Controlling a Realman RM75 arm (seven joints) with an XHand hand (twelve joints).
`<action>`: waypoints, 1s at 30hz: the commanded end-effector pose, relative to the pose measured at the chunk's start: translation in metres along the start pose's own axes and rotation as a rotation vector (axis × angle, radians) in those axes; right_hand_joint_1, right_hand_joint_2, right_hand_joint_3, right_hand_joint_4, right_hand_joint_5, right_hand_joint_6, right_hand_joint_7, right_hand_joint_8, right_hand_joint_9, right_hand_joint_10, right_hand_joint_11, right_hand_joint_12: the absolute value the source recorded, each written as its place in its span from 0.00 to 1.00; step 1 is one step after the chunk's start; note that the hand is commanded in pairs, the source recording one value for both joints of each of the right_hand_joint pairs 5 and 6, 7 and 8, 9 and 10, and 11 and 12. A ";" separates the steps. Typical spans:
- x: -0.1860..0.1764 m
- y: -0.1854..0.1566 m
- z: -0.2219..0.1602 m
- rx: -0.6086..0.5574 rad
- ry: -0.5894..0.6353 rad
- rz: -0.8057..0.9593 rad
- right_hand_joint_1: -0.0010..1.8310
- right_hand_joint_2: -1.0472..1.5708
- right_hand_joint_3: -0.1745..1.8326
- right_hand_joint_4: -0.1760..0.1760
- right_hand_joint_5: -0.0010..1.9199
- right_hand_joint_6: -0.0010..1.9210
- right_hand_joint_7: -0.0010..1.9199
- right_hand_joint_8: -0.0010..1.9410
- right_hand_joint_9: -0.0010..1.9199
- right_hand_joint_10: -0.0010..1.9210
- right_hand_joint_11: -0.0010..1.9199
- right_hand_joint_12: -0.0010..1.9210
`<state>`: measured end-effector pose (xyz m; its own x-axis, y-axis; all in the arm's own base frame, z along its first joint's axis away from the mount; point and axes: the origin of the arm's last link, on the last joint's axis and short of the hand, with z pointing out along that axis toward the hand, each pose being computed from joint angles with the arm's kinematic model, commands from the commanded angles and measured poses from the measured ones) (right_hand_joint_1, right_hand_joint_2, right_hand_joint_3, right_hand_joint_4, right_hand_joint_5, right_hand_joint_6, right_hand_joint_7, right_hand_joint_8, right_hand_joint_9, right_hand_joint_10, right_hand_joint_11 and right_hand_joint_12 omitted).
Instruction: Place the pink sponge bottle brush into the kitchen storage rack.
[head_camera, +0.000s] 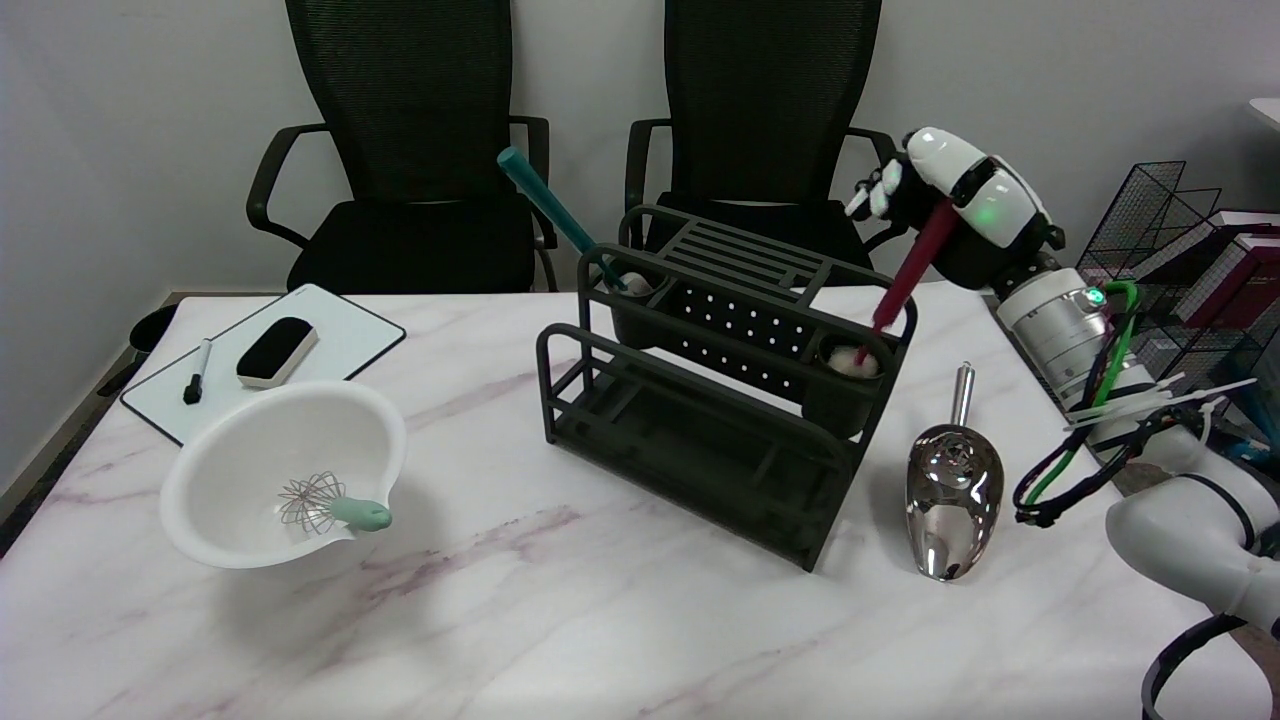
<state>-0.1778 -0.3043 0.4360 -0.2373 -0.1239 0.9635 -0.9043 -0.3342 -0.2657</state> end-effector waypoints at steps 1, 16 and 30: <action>0.002 0.003 -0.004 0.022 -0.014 -0.003 0.60 0.73 0.68 0.50 0.33 0.33 0.55 0.54 0.48 0.48 0.50 0.50; 0.043 -0.020 -0.032 0.221 0.053 -0.043 0.59 0.60 0.80 0.50 0.33 0.33 0.35 0.35 0.40 0.40 0.47 0.47; 0.102 -0.021 -0.083 0.279 0.271 -0.075 0.57 0.57 0.78 0.50 0.31 0.31 0.35 0.34 0.38 0.38 0.44 0.44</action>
<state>-0.1811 -0.2755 0.4817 -0.2367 -0.0597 0.9697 -0.8217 -0.5203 -0.2326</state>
